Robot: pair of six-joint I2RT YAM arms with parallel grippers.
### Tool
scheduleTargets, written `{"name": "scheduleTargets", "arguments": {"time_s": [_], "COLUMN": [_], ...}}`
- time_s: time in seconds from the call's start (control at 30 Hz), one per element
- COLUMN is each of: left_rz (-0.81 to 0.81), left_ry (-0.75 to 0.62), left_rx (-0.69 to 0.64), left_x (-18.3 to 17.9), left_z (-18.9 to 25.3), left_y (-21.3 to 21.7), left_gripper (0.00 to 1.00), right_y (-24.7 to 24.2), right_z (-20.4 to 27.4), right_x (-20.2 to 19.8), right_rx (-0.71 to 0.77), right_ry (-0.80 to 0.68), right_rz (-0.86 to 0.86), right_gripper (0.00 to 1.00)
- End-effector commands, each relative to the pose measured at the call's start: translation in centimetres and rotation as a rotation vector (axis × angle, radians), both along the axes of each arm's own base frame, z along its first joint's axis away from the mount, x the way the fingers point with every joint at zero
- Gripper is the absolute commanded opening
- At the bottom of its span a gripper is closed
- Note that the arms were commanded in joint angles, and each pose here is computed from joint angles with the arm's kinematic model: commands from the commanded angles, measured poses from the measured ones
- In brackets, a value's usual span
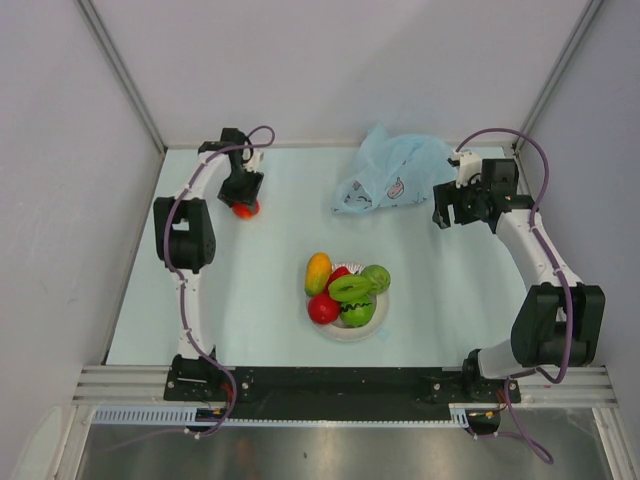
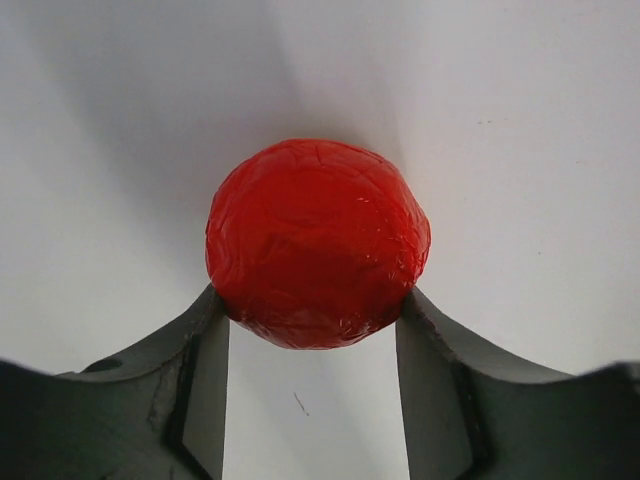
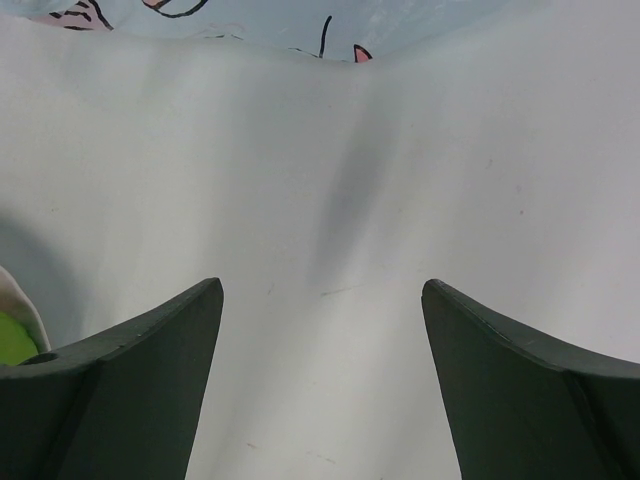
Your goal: Take the fake fruits out of the plastic bag
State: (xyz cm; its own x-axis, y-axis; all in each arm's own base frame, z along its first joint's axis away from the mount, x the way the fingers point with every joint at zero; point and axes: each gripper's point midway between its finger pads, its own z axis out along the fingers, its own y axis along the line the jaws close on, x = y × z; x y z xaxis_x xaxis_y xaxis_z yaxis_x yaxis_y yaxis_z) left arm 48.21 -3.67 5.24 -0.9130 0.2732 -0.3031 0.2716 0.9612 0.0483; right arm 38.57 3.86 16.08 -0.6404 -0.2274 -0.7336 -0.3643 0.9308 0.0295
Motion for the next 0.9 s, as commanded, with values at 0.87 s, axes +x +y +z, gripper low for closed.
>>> {"name": "scheduleTargets", "arguments": {"time_s": [0.87], "left_rz": [-0.988], "left_ry": [-0.463], "left_rx": [-0.438], "left_x": [-28.1], "left_z": [20.1], "left_y": [-19.7], "left_gripper": [0.38], "right_y": [-0.4], "right_z": [2.7], "right_x": [-4.9], "right_rx": [0.032], "right_ry": [-0.079], "right_rz": [-0.024], "right_gripper": [0.86]}}
